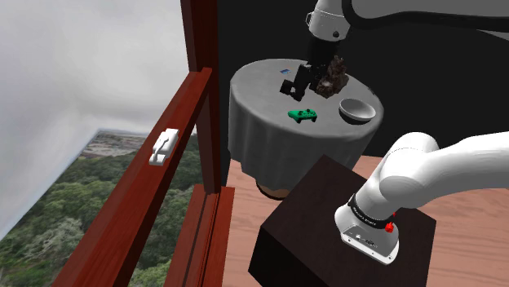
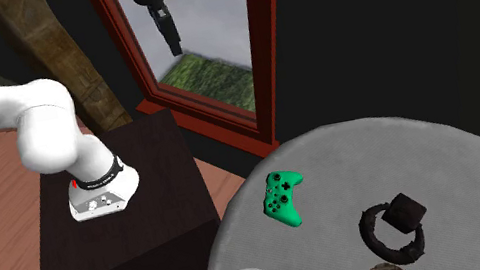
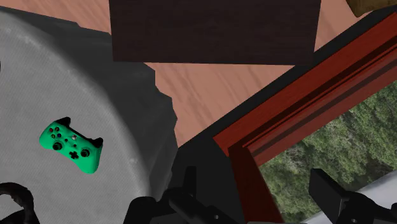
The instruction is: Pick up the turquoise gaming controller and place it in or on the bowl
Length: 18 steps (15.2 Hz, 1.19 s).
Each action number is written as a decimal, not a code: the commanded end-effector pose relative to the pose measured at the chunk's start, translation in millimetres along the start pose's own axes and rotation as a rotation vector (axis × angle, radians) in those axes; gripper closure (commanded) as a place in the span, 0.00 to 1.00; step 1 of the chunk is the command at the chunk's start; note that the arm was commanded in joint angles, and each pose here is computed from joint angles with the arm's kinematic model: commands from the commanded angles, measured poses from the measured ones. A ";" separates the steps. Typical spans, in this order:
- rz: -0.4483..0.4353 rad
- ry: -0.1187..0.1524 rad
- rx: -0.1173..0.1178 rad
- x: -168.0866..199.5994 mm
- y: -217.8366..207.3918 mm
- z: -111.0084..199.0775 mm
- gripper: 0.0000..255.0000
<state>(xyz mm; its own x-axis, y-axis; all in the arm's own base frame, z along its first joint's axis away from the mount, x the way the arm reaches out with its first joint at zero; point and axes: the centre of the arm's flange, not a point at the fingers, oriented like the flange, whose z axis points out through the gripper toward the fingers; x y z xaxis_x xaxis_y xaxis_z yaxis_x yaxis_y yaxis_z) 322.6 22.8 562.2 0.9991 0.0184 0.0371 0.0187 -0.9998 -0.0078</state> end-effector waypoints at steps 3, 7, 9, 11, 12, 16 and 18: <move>0.000 -0.011 0.001 12.8 19.1 14.7 0.00; 0.001 -0.034 0.003 37.9 57.3 44.7 0.00; 0.002 -0.046 0.005 50.2 76.3 60.0 0.00; 0.002 -0.057 0.006 62.3 95.4 75.4 0.00; 0.003 -0.063 0.006 68.3 104.9 83.1 0.00; 0.004 -0.086 0.009 91.7 142.9 114.5 0.00; 0.004 -0.097 0.010 103.1 162.0 130.5 0.00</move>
<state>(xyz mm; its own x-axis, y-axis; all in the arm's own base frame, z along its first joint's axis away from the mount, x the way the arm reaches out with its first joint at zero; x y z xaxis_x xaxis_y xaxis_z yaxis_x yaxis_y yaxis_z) 425.3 -128.3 443.5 0.9984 0.0150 -0.0544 0.0140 -0.9997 -0.0176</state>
